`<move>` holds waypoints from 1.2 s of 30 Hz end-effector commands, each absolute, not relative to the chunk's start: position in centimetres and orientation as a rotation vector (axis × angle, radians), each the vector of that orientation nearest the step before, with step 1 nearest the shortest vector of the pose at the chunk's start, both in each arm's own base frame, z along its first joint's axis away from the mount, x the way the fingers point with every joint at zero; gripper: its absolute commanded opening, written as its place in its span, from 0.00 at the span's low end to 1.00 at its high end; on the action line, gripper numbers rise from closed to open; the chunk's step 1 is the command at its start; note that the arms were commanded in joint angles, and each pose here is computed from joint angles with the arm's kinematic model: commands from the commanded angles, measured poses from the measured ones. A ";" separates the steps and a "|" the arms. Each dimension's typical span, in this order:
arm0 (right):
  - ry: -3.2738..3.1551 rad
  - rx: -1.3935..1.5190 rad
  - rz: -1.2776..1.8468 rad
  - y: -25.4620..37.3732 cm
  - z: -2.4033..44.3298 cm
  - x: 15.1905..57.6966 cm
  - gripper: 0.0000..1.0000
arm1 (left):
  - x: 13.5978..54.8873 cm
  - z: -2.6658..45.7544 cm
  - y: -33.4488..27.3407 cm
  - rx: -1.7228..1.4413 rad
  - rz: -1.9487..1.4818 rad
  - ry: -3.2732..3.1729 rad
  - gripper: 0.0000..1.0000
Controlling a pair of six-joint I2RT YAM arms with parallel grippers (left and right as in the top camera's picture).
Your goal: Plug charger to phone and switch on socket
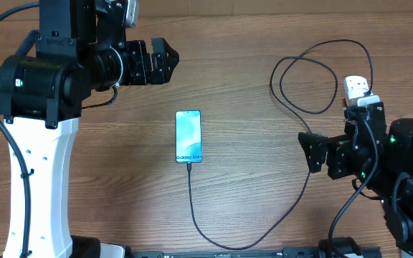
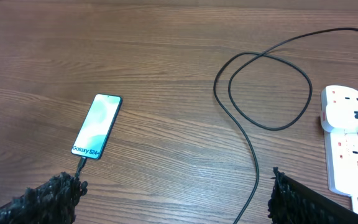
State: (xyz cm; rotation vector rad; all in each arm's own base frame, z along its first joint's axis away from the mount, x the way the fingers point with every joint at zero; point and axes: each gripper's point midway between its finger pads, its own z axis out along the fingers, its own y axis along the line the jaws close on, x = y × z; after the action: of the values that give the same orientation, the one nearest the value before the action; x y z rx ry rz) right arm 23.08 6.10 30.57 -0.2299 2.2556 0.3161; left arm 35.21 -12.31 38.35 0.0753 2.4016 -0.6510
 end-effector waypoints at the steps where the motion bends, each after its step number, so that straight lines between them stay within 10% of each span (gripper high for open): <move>1: 2.233 -0.242 0.312 6.2 31.1 23.3 1.00 | 35.2 38.9 -12.1 0.080 -0.639 2.382 0.99; 36: 1.568 -0.262 0.242 6.0 24.1 22.9 1.00 | 35.2 38.9 -12.1 0.080 -0.639 2.382 1.00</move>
State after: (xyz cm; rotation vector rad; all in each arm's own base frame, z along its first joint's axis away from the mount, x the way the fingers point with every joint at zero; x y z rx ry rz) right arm 23.04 6.07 24.50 -0.2622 1.5961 0.2519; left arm 35.21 -12.30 38.35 0.0751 2.4016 -0.6505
